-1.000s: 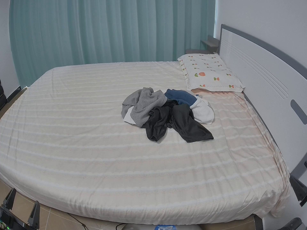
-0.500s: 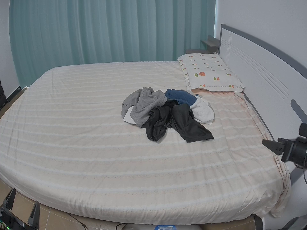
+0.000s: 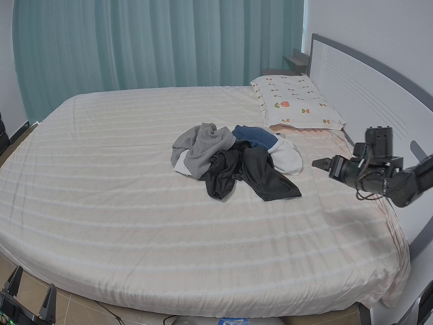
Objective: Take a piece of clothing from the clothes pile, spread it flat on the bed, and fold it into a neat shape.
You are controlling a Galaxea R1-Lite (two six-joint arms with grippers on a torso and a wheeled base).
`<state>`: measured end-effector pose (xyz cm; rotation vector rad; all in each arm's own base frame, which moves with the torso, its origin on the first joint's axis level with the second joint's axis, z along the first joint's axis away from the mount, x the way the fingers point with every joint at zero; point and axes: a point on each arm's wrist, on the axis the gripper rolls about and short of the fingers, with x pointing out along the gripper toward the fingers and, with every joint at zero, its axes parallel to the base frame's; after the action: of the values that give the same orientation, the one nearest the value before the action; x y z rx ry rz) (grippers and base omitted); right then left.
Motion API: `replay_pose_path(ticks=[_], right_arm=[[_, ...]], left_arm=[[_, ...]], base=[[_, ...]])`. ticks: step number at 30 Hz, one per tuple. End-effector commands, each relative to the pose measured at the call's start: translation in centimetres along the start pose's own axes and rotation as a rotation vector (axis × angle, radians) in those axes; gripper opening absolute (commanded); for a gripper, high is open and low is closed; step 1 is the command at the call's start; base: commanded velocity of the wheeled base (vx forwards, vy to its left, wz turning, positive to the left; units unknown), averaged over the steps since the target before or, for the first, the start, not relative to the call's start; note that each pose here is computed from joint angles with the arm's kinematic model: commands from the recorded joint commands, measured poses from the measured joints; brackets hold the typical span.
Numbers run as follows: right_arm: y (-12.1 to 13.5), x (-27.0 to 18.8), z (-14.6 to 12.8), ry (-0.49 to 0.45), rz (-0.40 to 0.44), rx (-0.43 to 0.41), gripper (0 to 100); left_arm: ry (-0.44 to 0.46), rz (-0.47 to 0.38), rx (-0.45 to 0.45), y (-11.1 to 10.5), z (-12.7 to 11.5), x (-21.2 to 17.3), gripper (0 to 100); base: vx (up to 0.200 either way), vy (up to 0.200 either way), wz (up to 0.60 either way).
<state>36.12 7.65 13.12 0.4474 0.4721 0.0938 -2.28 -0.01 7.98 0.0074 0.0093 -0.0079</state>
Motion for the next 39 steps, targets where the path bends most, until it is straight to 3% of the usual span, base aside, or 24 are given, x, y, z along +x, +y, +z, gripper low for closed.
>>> replay_pose_path(ticks=[1,10,23,39], right_arm=[[-1.2,11.4,-4.6,0.049,-0.049,0.121,100],[-2.8,14.5,-6.5,0.070,-0.078,0.175,100],[-3.6,16.9,-7.8,0.077,-0.095,0.178,100],[-3.9,20.8,-8.6,0.007,-0.089,0.213,100]], left_arm=[[-0.002,0.000,0.000,0.0,-0.5,0.0,100],[-0.002,0.000,-0.001,0.0,-0.5,0.0,100],[-0.002,0.000,0.000,0.0,-0.5,0.0,100],[-0.002,-0.001,0.000,0.0,-0.5,0.0,100]], base=[[0.000,0.000,0.00],[0.000,0.000,0.00],[0.000,0.000,0.00],[0.000,0.000,0.00]])
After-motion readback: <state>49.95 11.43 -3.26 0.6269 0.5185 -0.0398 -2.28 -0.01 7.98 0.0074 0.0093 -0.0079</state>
